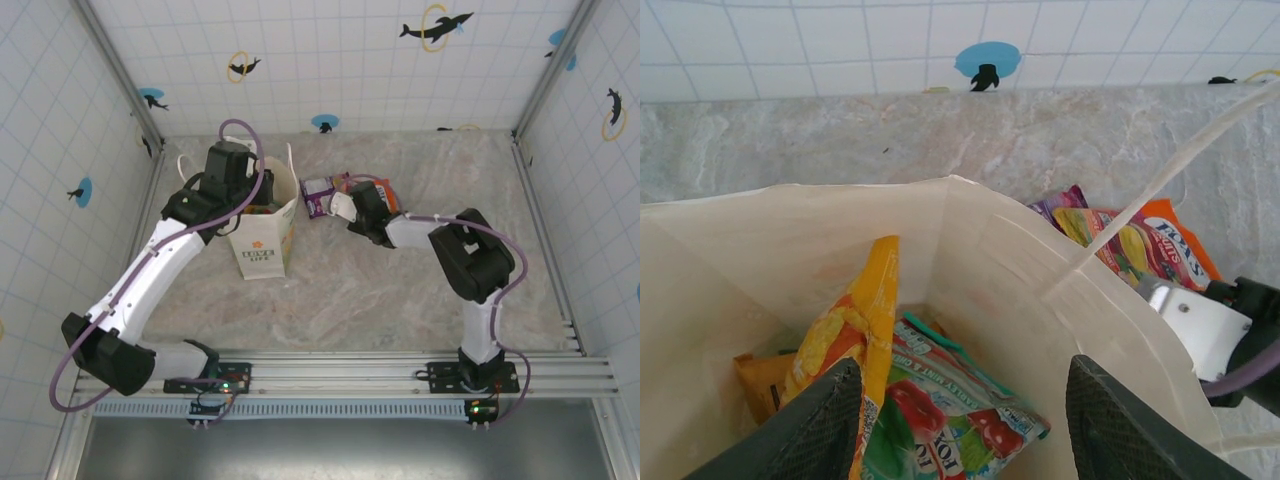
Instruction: Place the snacks into the paper bag
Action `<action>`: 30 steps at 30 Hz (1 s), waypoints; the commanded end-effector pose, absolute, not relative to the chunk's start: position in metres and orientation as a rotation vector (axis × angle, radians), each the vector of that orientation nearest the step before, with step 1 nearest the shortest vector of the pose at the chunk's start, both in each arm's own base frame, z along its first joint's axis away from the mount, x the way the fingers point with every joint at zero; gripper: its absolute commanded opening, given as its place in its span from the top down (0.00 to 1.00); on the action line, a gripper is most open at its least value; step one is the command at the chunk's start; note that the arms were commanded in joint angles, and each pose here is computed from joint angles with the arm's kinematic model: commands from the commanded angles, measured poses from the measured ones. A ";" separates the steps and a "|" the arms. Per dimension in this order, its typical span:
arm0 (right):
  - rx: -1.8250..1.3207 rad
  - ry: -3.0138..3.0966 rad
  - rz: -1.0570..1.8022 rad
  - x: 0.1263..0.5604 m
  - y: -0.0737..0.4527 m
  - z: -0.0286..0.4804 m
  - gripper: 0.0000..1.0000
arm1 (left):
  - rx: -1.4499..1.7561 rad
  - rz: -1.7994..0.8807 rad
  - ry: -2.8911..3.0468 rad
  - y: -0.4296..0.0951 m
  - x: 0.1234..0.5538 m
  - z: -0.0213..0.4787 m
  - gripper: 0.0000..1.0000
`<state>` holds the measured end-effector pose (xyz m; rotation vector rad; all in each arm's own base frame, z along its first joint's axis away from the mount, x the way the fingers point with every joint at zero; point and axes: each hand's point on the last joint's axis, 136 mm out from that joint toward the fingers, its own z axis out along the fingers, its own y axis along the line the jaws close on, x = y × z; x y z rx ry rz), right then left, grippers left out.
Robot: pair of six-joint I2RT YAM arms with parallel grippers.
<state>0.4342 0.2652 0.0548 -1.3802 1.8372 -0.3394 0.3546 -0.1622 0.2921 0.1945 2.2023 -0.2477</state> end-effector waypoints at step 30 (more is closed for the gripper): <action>-1.405 1.514 0.662 0.253 0.242 0.227 1.00 | 1.351 -0.635 1.729 -0.274 0.232 0.285 0.36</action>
